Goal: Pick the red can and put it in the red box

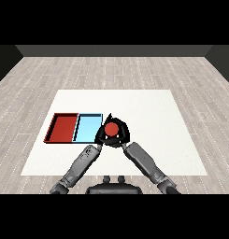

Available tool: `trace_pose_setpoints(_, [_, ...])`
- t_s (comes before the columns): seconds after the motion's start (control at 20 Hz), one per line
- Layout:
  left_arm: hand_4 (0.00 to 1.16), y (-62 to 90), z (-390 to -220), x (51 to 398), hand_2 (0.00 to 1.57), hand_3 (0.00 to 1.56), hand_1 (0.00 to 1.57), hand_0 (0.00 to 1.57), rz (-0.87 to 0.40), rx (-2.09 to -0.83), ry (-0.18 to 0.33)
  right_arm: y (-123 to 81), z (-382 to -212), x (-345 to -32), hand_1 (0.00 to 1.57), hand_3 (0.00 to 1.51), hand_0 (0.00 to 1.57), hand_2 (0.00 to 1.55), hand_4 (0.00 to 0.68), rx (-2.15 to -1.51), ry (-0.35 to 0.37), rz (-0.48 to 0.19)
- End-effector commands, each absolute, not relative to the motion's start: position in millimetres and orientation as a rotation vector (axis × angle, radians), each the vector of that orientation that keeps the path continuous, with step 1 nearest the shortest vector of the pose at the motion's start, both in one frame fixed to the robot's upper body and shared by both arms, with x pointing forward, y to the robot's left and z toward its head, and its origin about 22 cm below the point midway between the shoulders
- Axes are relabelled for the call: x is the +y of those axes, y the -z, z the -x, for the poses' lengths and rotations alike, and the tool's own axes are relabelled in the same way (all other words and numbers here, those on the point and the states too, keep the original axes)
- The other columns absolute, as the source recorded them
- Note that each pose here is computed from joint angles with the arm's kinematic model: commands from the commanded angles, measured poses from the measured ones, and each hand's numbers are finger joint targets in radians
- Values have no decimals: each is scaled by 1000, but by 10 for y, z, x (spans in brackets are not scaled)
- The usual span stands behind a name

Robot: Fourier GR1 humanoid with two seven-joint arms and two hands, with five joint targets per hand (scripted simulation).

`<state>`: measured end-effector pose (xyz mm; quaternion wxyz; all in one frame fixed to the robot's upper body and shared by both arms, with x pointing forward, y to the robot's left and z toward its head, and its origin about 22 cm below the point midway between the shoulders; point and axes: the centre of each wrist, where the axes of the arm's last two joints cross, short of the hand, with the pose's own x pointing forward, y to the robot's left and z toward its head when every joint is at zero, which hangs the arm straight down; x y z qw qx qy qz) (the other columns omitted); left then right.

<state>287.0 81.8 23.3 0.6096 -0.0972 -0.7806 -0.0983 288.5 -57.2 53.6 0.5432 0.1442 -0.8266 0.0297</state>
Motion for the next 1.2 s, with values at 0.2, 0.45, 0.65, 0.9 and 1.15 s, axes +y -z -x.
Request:
trace_pose_setpoints(0.2, [758,-335,-2898,561,955,682,905,905,129,-1813,227,-582,-2829,-483,1530,1406,1530,1469,522,-1979,-70,-383])
trace_pose_setpoints(0.45, [973,-184,-2748,517,1541,1454,1571,1571,143,-1738,228,-440,-2902,-516,1470,1394,1470,1441,531,-1969,-73,-388])
trace_pose_setpoints(0.65, [892,-279,-2809,601,1471,1332,1571,1571,72,-1768,218,-594,-2793,-566,1470,1391,1470,1437,557,-2002,-55,-427])
trace_pose_setpoints(0.9, [866,-249,-2858,509,1498,1355,1571,1571,58,-1780,174,-698,-2899,-508,1519,1394,1519,1453,538,-1991,-50,-405])
trace_pose_setpoints(1.15, [885,-226,-2779,541,1528,1424,1571,1571,81,-1803,143,-733,-2923,-421,1516,1396,1516,1459,549,-2010,-58,-365])
